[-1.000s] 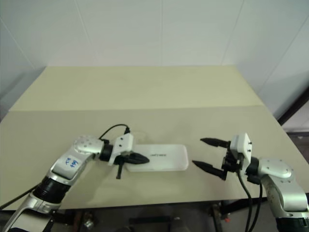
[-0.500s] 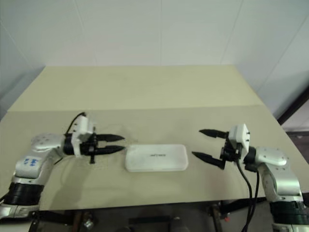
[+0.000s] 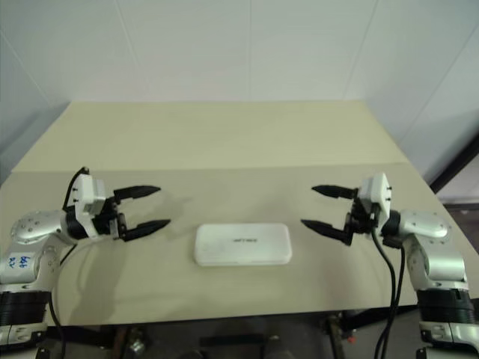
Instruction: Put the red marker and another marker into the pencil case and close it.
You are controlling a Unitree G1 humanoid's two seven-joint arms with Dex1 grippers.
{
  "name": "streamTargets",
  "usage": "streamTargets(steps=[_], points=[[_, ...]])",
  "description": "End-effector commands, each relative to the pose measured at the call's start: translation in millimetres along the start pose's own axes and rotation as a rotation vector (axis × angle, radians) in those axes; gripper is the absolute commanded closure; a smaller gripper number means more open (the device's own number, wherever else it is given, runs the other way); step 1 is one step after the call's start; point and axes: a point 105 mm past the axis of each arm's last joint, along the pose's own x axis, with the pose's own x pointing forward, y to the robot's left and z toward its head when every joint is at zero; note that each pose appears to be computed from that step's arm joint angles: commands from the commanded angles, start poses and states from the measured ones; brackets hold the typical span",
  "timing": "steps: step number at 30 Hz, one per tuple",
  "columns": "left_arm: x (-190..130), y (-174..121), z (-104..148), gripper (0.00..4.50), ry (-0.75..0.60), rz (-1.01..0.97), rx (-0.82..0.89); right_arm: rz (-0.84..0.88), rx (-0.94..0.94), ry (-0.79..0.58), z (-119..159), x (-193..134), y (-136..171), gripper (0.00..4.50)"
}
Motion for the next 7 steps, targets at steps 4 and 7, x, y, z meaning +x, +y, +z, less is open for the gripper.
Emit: streamTargets(steps=[4,7], points=[[-0.5,-4.5,3.1,0.01,0.016,0.003,0.021,0.004,-0.017,-0.004,5.2,-5.3,5.9,0.0],[-1.4,-5.4,3.8,0.01,0.008,0.017,0.001,-0.023,-0.014,-0.031,4.9,1.2,3.3,0.0]])
